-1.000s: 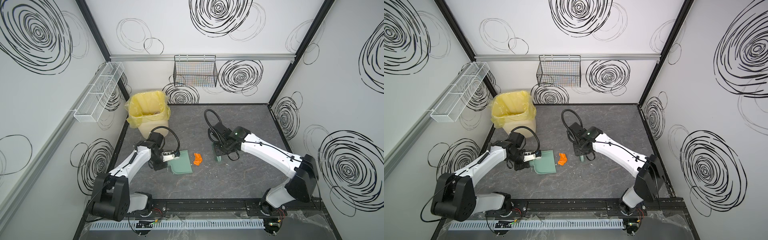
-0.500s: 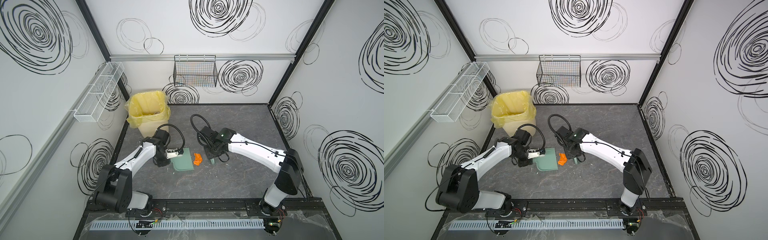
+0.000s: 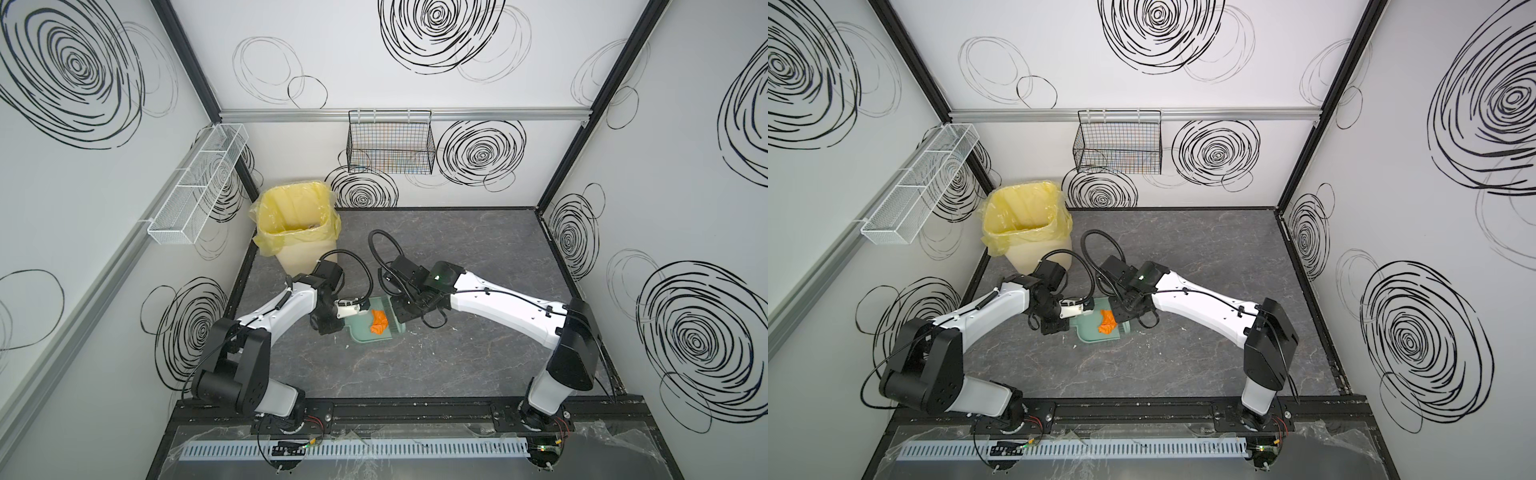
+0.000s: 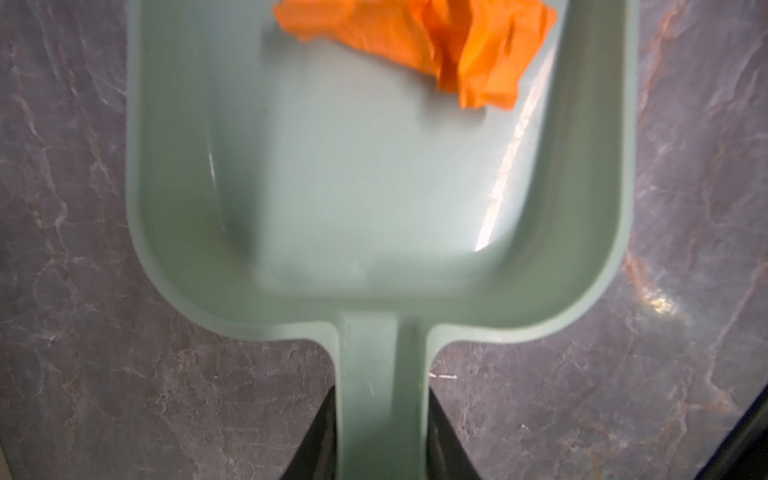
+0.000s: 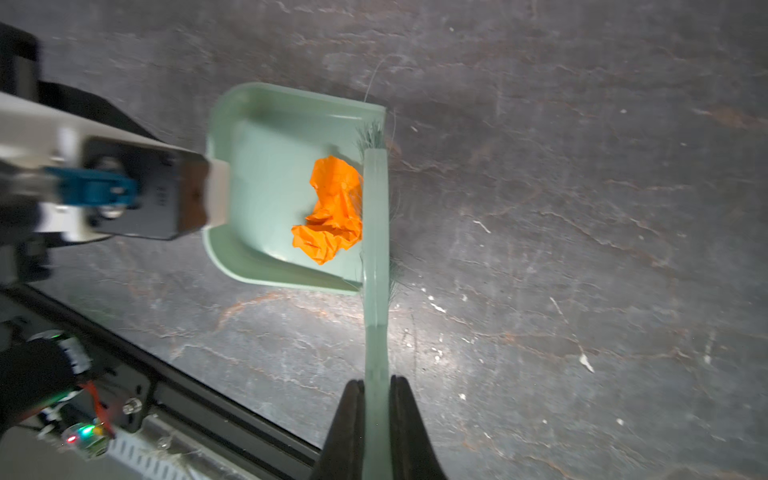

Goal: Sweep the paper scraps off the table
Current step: 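Sweep the last orange scrap with the right gripper's brush into the dustpan, then lift the dustpan with the left gripper and tip it over the bin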

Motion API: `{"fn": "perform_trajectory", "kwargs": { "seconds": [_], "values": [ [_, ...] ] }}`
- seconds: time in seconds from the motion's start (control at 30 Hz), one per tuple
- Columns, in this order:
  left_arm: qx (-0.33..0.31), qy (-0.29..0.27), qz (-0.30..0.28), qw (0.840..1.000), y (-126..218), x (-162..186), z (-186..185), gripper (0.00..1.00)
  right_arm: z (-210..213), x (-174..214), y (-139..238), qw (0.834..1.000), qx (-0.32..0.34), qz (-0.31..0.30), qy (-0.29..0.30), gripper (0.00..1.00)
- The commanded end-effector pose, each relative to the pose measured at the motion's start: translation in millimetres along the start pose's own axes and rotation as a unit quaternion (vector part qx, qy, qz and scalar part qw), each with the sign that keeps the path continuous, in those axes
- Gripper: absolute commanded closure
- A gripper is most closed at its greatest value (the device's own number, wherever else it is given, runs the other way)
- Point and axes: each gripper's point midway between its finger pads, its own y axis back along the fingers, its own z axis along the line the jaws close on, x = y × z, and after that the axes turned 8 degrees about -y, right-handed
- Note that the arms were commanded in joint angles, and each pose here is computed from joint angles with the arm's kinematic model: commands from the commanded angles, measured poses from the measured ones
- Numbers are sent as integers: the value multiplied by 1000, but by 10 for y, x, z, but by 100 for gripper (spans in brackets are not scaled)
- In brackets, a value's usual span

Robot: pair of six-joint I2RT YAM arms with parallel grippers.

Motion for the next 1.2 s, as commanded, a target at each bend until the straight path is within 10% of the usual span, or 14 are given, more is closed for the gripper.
{"fn": "perform_trajectory", "kwargs": {
  "seconds": [0.0, 0.4, 1.17],
  "values": [
    [16, 5, 0, 1000, -93, 23, -92, 100, 220, -147, 393, 996, -71, -48, -11, 100],
    [41, 34, -128, 990, 174, -261, -127, 100, -477, -177, 1112, 976, -124, -161, -83, 100],
    [-118, 53, -271, 954, 2636, -190, 748, 100, -1112, 165, 849, 972, -104, -155, -143, 100]
  ]
}}
